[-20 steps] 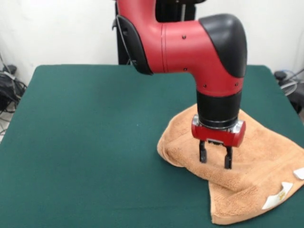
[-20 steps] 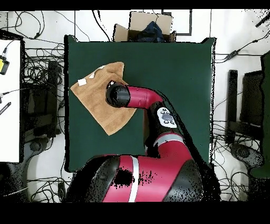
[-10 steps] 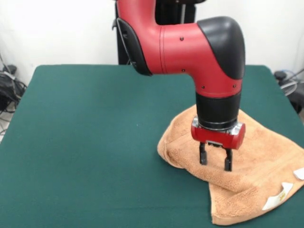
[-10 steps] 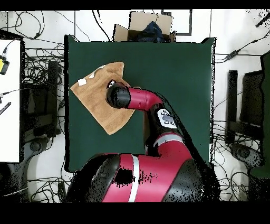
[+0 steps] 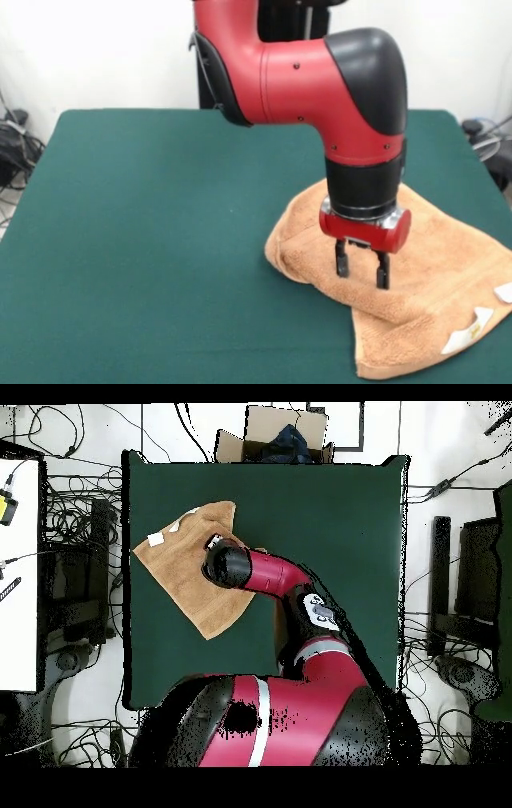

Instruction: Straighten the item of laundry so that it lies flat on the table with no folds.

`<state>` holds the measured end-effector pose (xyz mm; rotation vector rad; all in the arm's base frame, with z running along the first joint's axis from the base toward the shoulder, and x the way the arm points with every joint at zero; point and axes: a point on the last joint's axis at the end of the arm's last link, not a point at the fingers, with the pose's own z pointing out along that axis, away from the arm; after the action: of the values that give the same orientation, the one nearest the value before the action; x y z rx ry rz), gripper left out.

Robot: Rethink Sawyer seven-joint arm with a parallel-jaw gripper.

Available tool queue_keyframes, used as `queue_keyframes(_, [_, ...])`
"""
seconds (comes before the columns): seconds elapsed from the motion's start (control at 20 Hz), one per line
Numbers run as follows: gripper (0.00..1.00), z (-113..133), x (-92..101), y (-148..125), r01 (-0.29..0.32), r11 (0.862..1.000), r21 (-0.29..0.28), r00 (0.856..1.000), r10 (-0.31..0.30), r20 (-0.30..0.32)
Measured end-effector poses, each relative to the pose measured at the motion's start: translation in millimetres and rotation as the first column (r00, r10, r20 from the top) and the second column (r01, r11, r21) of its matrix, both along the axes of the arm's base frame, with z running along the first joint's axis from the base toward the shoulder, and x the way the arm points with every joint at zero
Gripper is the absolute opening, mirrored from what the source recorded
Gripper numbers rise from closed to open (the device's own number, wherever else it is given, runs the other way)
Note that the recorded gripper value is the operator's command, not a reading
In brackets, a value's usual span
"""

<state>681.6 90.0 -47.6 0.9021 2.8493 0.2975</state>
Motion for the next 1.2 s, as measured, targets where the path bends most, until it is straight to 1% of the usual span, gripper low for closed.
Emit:
queue_keyframes(0.05, [1.00, 0.0, 0.1, -0.2, 0.005, 1.000, 0.002, 1.000, -0.005, 0.000])
queue_keyframes(0.1, [1.00, -0.2, 0.2, -1.2, 0.029, 1.000, 0.010, 1.000, -0.029, 0.001])
queue_keyframes(0.45, [1.00, -0.8, -0.1, -3.1, 0.094, 0.995, 0.030, 0.996, -0.094, 0.003])
queue_keyframes(0.5, [1.00, -0.9, -0.6, -3.3, 0.114, 0.993, 0.036, 0.993, -0.114, 0.006])
queue_keyframes(0.65, [1.00, -0.9, -1.7, -3.8, 0.136, 0.990, 0.044, 0.991, -0.137, 0.012])
queue_keyframes(0.95, [1.00, -0.6, -3.9, -5.1, 0.200, 0.977, 0.066, 0.979, -0.202, 0.021])
queue_keyframes(1.2, [1.00, 2.4, -7.9, 0.5, 0.227, 0.971, 0.070, 0.973, -0.229, 0.020])
